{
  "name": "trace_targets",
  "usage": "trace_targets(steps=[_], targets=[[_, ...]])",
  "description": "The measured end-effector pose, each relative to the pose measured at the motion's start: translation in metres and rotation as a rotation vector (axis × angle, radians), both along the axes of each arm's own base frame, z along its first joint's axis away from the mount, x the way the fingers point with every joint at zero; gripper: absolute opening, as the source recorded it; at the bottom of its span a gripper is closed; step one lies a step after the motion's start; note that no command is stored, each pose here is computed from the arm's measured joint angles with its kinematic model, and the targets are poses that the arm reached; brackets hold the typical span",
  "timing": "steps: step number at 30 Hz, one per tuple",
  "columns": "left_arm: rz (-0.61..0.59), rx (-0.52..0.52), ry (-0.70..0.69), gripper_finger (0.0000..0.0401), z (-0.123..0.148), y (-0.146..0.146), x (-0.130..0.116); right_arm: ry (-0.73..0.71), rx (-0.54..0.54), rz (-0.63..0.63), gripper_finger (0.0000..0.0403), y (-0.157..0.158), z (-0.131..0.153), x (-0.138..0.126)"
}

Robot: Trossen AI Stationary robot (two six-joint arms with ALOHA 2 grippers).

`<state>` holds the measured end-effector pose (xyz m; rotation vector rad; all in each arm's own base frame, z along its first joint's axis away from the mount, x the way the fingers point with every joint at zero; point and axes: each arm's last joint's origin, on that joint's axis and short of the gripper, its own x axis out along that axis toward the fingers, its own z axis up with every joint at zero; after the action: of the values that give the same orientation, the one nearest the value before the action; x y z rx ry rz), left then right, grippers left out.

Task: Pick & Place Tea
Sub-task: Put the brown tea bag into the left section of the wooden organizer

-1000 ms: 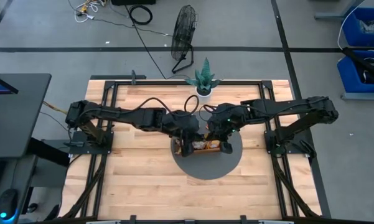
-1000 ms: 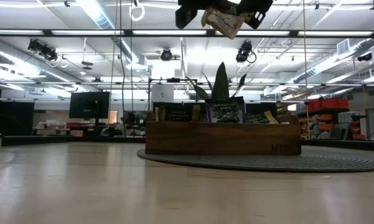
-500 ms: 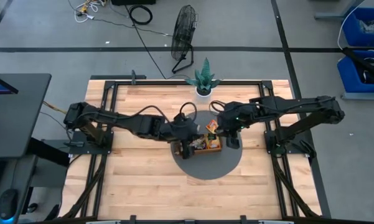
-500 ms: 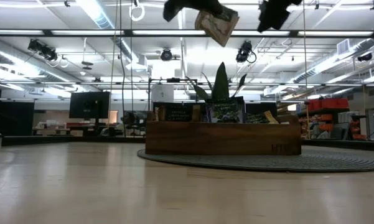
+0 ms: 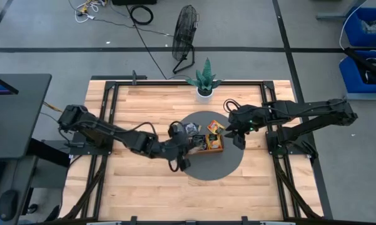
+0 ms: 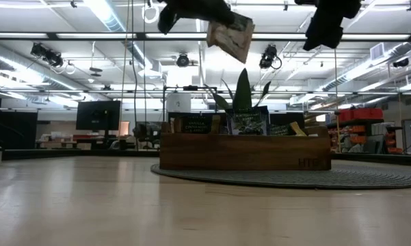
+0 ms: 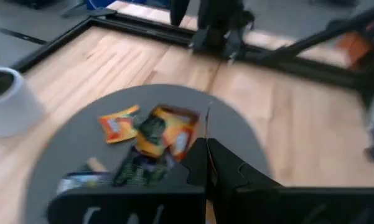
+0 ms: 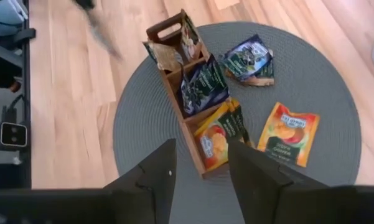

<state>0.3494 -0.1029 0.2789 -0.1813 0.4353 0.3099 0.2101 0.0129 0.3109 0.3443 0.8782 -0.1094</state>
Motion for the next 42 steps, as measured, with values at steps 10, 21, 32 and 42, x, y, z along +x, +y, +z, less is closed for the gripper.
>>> trace_targets(steps=[10, 21, 32, 42], targets=[[0.113, -0.071, -0.103, 0.0002, -0.049, -0.026, -0.029, -0.064, 0.015, -0.010, 0.0153, 0.000, 0.003, 0.005], [0.115, -0.056, -0.191, 0.0002, -0.088, -0.022, -0.050, -0.109, 0.026, -0.017, 0.0153, 0.001, 0.006, 0.009], [0.111, -0.040, -0.164, 0.0002, -0.113, -0.021, -0.047, -0.131, 0.038, -0.037, 0.0153, -0.001, 0.008, 0.010], [0.142, 0.060, -0.126, 0.0002, -0.117, -0.004, -0.040, -0.131, 0.037, -0.050, 0.0153, -0.004, 0.008, 0.011]])
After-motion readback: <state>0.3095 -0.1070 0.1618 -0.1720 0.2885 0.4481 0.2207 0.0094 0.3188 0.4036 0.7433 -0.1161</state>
